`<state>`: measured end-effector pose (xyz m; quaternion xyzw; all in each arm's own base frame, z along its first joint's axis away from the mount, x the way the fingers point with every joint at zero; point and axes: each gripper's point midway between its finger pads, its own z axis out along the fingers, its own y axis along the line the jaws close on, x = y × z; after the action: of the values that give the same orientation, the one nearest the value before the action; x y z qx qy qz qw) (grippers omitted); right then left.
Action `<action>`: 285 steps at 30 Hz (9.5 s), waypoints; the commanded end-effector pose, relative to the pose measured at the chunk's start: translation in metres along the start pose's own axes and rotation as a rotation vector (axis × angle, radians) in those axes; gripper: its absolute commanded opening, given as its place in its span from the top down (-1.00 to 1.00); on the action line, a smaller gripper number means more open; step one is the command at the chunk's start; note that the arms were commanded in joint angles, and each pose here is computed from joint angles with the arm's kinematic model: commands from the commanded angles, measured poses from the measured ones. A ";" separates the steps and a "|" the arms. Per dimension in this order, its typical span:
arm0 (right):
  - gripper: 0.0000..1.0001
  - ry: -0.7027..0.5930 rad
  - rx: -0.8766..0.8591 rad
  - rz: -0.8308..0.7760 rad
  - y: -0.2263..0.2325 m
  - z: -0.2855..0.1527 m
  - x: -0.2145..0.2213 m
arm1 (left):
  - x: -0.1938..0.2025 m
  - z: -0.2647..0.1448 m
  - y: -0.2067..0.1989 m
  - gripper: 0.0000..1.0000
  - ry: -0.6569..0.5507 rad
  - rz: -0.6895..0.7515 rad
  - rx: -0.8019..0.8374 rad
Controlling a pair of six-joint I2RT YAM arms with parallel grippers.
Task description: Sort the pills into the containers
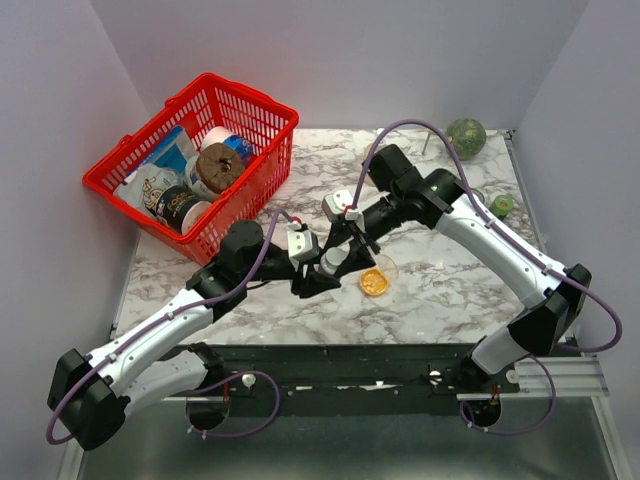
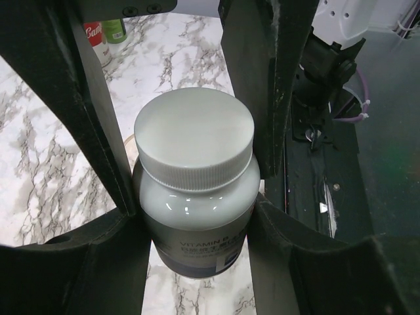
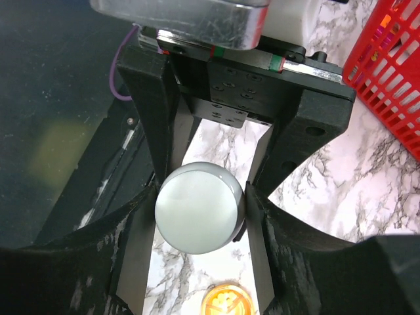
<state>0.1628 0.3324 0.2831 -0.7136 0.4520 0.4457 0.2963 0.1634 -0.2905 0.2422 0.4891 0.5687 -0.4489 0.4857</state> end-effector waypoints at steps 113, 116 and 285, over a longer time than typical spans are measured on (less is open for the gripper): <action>0.46 0.243 0.578 0.763 -0.026 -0.089 0.272 | 0.206 0.078 0.065 0.65 0.419 -0.870 -0.471; 0.47 0.253 0.552 0.744 -0.022 -0.081 0.269 | 0.208 0.084 0.066 0.65 0.421 -0.876 -0.467; 0.47 0.399 0.275 0.498 0.008 0.006 0.217 | 0.113 -0.022 0.068 0.03 0.157 -0.693 -0.555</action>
<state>0.1829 0.2456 0.0458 -0.5812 0.7495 0.2916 0.1240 0.2171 -0.2541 0.1115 0.1330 0.8513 -0.3847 0.3311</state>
